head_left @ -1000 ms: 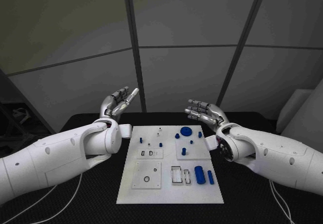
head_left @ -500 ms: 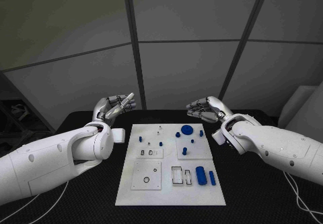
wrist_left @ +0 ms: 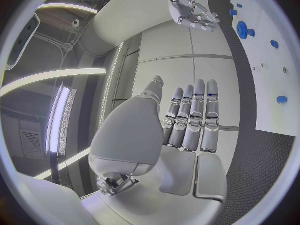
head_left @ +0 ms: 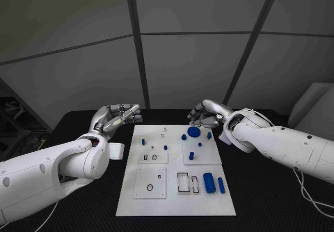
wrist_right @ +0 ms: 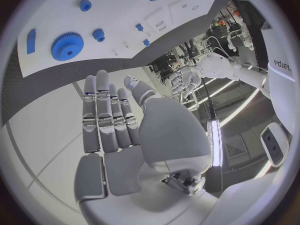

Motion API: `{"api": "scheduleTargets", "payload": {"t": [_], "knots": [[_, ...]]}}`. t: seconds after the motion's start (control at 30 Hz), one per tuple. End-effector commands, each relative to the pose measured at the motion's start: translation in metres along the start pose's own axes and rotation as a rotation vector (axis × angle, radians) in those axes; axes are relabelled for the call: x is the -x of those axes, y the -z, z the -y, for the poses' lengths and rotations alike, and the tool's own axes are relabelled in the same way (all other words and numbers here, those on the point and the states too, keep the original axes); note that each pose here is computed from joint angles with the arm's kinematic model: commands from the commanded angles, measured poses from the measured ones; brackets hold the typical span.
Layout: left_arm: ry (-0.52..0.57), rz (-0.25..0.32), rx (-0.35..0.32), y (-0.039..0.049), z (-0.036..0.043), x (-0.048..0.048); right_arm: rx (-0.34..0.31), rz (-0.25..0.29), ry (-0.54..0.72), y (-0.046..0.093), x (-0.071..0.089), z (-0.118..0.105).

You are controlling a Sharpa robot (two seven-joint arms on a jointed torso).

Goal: Assemble the parts on the task board

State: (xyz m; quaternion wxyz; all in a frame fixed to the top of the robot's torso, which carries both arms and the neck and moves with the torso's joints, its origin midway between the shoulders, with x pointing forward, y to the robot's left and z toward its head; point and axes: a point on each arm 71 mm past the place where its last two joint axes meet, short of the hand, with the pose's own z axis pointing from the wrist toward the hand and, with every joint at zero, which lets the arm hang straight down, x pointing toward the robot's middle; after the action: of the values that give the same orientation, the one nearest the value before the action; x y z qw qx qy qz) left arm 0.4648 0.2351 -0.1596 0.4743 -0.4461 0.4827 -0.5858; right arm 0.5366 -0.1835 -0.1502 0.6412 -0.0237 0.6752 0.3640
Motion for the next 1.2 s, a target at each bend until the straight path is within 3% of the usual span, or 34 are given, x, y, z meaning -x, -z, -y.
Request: {"api": "scheduleTargets", "payload": {"t": [0.03, 0.53, 1.2], "knots": [[-0.006, -0.063, -0.011, 0.0028, 0.0036, -0.0078, -0.039, -0.090, 0.187, -0.002, -0.006, -0.004], [0.009, -0.092, -0.009, 0.0048, 0.0047, -0.0144, -0.052, -0.165, 0.295, -0.011, -0.016, -0.016], [0.011, -0.096, -0.004, 0.0046, 0.0043, -0.0141, -0.073, -0.166, 0.341, -0.017, -0.019, -0.016]]}}
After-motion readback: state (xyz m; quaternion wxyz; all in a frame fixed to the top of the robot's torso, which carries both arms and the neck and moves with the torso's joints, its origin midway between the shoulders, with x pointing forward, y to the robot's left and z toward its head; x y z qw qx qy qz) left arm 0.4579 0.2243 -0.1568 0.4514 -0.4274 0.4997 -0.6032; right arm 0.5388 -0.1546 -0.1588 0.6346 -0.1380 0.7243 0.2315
